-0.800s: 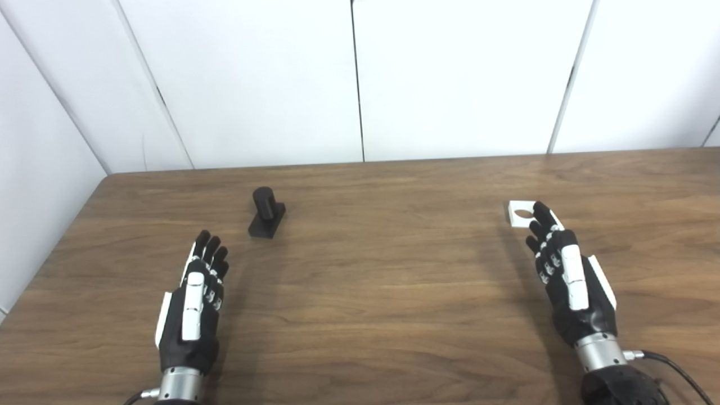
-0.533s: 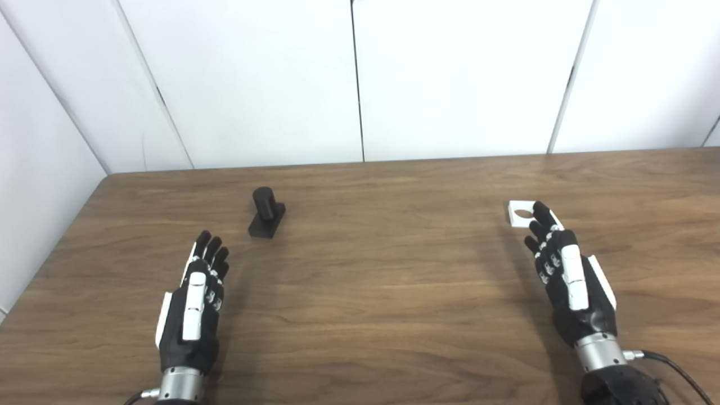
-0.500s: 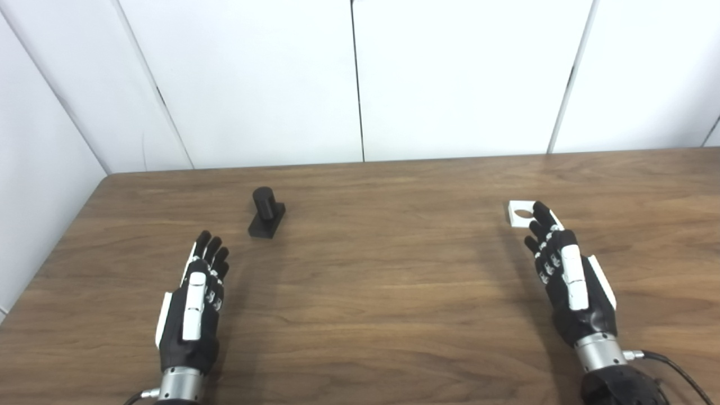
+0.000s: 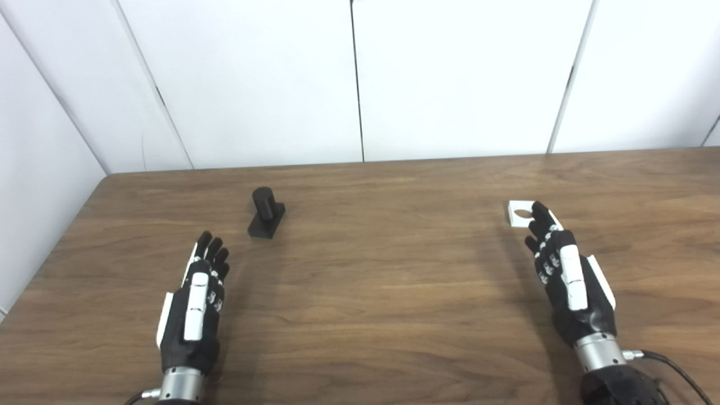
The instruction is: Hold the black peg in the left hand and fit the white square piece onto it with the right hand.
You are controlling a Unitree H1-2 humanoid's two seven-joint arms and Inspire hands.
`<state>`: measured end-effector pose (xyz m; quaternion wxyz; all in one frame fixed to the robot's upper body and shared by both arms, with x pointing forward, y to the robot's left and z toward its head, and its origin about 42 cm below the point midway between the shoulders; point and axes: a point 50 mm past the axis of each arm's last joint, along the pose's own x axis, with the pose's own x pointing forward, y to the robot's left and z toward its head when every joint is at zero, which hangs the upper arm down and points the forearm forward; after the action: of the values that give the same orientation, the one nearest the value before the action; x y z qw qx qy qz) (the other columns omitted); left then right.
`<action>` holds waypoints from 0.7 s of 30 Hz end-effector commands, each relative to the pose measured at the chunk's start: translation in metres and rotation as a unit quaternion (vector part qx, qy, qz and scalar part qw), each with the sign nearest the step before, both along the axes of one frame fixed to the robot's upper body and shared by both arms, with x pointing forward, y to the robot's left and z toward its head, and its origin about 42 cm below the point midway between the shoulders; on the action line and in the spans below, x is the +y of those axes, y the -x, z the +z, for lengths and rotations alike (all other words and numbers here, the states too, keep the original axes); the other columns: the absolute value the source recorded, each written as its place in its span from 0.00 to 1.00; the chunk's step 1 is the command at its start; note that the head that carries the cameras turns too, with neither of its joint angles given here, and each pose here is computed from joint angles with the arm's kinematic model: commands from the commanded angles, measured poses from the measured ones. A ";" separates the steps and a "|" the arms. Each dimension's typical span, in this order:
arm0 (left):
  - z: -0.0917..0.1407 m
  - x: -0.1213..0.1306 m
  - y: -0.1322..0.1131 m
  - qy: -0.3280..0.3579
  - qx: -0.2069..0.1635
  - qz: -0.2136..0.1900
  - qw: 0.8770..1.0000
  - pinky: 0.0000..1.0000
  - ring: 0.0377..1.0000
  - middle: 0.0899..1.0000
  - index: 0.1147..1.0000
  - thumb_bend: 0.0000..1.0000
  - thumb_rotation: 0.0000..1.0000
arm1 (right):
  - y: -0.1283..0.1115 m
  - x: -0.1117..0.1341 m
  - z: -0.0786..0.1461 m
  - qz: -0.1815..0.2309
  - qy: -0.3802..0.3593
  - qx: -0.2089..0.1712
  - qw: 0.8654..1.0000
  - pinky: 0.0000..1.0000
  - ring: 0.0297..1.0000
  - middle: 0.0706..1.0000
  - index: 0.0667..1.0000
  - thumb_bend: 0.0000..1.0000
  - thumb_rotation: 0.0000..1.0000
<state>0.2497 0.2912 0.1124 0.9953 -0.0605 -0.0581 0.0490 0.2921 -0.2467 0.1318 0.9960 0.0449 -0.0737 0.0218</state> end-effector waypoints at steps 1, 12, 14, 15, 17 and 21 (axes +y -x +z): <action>0.005 -0.006 0.003 -0.055 0.004 0.002 0.998 1.00 0.99 1.00 0.99 0.51 0.81 | 0.003 0.006 -0.007 0.005 -0.012 0.006 1.000 0.99 1.00 0.99 0.94 0.56 0.96; 0.053 -0.014 -0.012 -0.287 0.006 0.077 0.955 0.93 0.96 0.97 0.95 0.54 0.64 | 0.002 0.008 -0.010 0.009 -0.016 0.011 1.000 0.98 0.99 0.98 0.93 0.58 0.93; 0.057 -0.016 -0.015 -0.305 0.009 0.086 0.949 0.92 0.96 0.98 0.94 0.55 0.61 | 0.002 0.008 -0.011 0.012 -0.013 0.009 1.000 0.98 0.99 0.99 0.94 0.56 0.95; 0.059 -0.016 -0.017 -0.313 0.011 0.091 0.945 0.92 0.96 0.98 0.94 0.55 0.61 | 0.003 0.008 -0.010 0.013 -0.014 0.008 1.000 0.98 0.99 0.99 0.94 0.56 0.95; 0.062 -0.017 -0.020 -0.328 0.016 0.103 0.939 0.91 0.96 0.98 0.93 0.56 0.60 | 0.003 0.008 -0.010 0.012 -0.015 0.008 1.000 0.98 0.99 0.98 0.94 0.55 0.95; 0.062 -0.020 -0.027 -0.345 0.029 0.131 0.929 0.93 0.97 0.98 0.92 0.60 0.58 | 0.005 0.008 -0.010 0.009 -0.015 0.014 1.000 0.97 0.99 0.98 0.93 0.57 0.94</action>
<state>0.2678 0.2723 0.1578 0.9513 0.2785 -0.0178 0.1311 0.2928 -0.2450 0.1321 0.9959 0.0468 -0.0738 0.0254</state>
